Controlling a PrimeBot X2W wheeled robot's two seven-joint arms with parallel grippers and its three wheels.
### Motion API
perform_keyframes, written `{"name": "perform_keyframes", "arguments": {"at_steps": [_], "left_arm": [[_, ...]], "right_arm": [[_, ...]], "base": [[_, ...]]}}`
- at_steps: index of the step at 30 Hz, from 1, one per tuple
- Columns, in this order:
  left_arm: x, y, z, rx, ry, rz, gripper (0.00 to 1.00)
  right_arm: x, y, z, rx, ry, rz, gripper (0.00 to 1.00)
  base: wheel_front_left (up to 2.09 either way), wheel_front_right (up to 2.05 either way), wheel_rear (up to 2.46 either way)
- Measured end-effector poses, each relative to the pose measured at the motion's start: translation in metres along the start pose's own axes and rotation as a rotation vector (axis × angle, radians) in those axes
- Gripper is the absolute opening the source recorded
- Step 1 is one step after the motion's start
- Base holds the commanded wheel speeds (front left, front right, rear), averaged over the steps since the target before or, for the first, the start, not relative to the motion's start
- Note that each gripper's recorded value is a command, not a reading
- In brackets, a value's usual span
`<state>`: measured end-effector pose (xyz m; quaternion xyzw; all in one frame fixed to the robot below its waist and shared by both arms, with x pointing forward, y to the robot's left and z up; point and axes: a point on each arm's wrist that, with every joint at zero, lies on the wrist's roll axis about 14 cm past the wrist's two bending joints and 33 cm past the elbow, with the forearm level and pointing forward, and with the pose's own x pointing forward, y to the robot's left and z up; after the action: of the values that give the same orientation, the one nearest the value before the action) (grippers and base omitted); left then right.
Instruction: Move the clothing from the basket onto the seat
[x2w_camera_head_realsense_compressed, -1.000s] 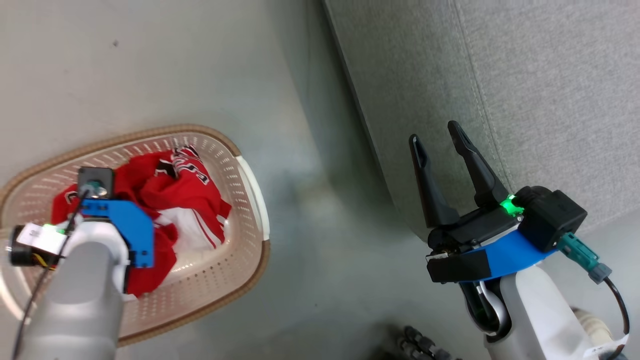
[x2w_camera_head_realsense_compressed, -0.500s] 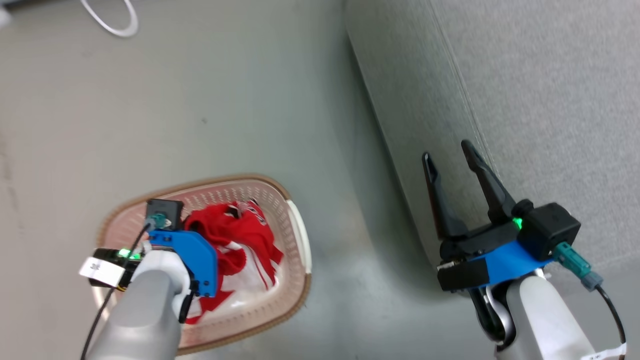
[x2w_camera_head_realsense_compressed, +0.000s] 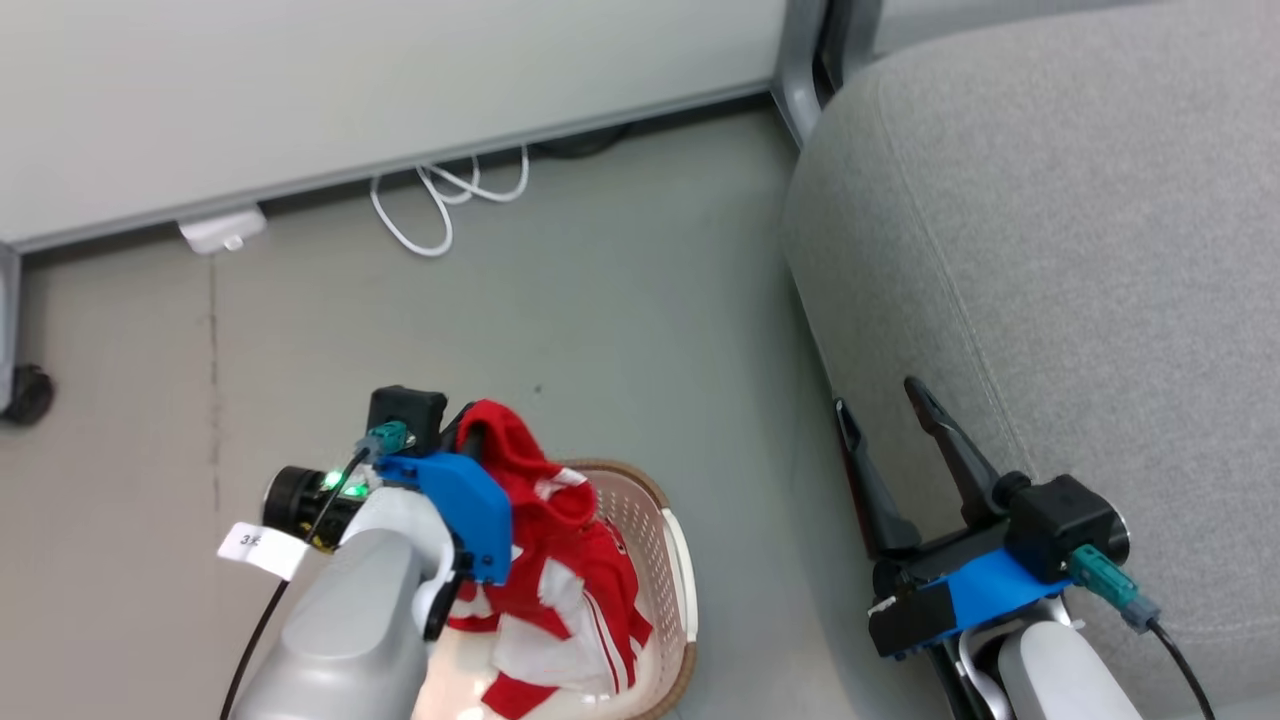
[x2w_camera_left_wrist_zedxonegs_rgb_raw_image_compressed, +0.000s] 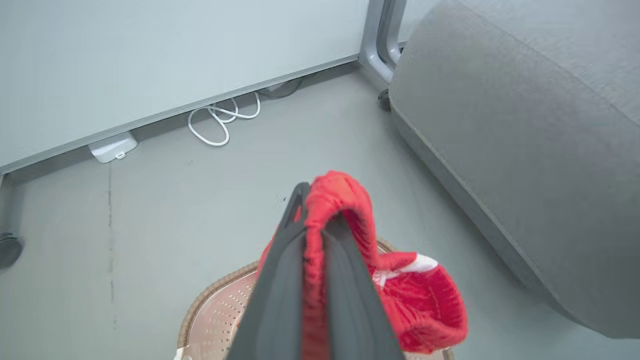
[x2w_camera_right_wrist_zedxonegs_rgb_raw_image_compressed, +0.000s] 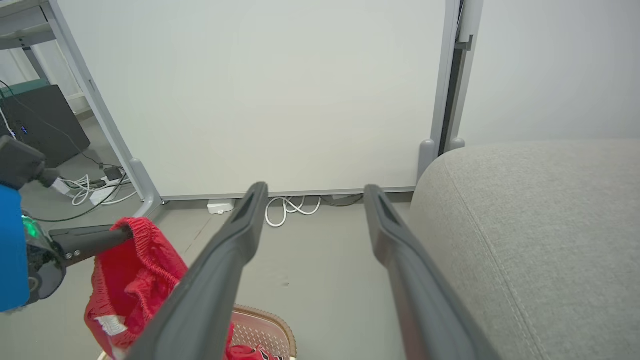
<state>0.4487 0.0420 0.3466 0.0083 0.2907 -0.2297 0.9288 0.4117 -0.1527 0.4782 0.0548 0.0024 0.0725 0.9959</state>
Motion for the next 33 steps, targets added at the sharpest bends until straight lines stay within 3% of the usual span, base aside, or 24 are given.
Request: {"name": "perform_keyframes", "arguments": {"at_steps": [20,33], "left_arm": [[-0.049,-0.105,0.163,0.044,-0.399,-0.292,0.00],[-0.075,-0.153,0.209,0.069,-0.500,-0.409,0.00]], "right_arm": [[-0.023,0.030,0.020,-0.009,-0.046,0.074,1.00],[-0.033,0.036,0.025,-0.015,-0.047,0.087,1.00]], "base": [[0.00,0.00,0.00],[0.00,0.00,0.00]]}}
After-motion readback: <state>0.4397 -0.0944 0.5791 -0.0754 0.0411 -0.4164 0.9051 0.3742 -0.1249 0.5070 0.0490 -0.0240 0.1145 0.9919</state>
